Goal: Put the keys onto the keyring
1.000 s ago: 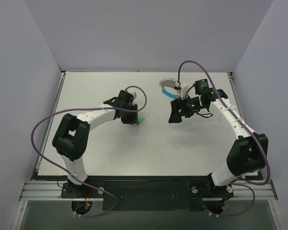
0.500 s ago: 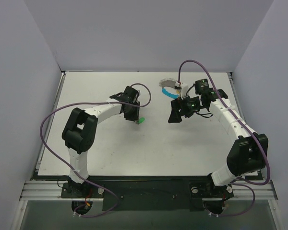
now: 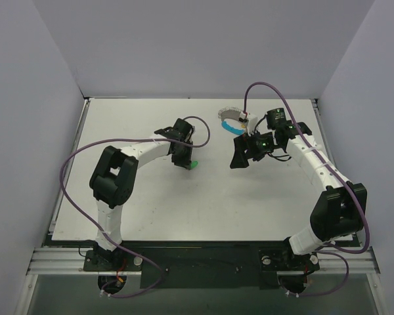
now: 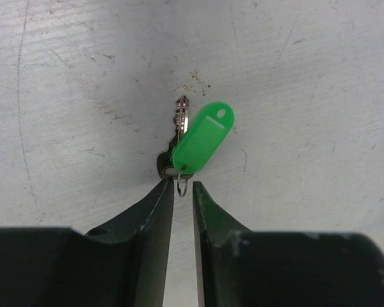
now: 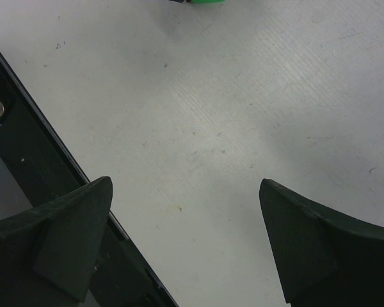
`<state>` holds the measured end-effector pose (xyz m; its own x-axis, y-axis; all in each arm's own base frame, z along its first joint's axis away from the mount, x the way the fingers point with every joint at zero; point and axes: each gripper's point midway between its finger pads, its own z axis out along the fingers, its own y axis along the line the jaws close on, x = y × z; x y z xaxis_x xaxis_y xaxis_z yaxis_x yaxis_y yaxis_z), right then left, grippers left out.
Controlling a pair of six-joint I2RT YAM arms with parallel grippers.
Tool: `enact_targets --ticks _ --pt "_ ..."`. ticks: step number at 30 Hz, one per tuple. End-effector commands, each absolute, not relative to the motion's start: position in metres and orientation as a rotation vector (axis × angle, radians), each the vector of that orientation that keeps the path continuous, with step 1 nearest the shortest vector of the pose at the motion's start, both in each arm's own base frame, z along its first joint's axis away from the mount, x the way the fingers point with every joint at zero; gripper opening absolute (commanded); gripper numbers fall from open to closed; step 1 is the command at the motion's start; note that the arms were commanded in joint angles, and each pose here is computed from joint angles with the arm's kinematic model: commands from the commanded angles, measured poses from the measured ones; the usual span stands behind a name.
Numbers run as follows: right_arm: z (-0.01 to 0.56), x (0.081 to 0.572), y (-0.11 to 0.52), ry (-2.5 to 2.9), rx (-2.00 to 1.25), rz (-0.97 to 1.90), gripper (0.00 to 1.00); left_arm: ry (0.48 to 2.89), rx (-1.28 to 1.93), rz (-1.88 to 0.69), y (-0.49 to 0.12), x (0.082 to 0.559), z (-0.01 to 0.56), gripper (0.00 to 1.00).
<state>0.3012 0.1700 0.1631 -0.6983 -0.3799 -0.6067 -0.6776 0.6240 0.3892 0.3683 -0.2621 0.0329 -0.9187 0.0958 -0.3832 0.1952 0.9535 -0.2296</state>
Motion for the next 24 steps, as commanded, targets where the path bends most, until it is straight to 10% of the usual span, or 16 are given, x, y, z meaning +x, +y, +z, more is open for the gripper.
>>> enact_targets --ticks 1,24 --pt "0.168 0.294 0.173 2.359 -0.839 0.885 0.93 2.717 0.238 -0.391 -0.270 0.375 0.040 0.28" --pt "0.170 0.293 0.171 2.353 -0.841 0.888 0.93 2.686 0.265 -0.406 -0.273 0.377 0.050 0.00"
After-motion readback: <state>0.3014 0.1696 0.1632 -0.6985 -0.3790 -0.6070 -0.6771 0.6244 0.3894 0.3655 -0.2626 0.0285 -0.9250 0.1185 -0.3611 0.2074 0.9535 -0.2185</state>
